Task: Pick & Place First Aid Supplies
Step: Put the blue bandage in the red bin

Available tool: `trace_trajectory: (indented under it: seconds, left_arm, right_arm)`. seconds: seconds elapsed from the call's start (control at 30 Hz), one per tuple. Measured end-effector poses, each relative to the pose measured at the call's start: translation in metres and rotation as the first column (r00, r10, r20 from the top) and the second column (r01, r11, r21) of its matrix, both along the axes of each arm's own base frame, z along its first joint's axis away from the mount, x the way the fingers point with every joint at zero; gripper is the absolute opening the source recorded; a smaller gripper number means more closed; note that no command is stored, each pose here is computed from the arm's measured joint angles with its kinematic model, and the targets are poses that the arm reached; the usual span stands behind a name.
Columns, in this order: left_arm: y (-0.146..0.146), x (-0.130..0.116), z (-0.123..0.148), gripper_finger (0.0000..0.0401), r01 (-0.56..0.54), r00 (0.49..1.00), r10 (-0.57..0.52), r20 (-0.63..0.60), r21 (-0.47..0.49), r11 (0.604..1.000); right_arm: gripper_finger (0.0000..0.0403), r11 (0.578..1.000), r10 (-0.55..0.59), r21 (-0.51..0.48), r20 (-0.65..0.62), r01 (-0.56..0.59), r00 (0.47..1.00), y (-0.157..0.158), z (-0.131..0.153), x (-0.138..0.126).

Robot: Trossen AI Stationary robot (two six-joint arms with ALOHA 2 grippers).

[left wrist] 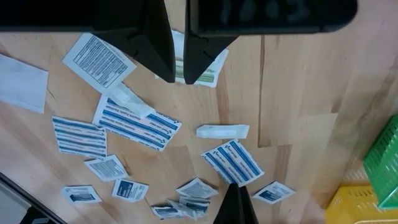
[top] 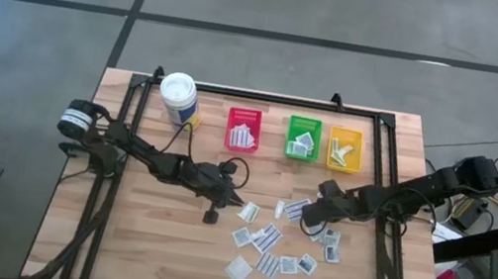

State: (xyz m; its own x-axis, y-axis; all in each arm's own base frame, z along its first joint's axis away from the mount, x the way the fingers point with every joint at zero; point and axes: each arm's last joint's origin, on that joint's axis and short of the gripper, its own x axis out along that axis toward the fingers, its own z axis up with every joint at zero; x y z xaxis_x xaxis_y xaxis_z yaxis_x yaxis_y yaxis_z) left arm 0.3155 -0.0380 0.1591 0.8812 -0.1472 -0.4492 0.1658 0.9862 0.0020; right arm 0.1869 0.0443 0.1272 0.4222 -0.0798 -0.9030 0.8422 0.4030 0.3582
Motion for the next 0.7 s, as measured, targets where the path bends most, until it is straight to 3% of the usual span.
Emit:
trace_trajectory:
  seconds: [0.27,0.7]
  left_arm:
    - [0.0000,-0.0004,-0.0006,0.0030,0.000,1.000,0.000,-0.005,0.001,1.000]
    - [0.0011,-0.0042,-0.0057,0.0030,-0.008,1.000,0.009,-0.023,0.014,1.000]
  right_arm:
    - [0.0120,0.999,-0.045,0.028,0.031,0.044,0.999,-0.0006,-0.0056,-0.0022]
    - [0.0046,0.999,-0.040,0.039,0.047,0.038,0.998,-0.0008,-0.0090,-0.0034]
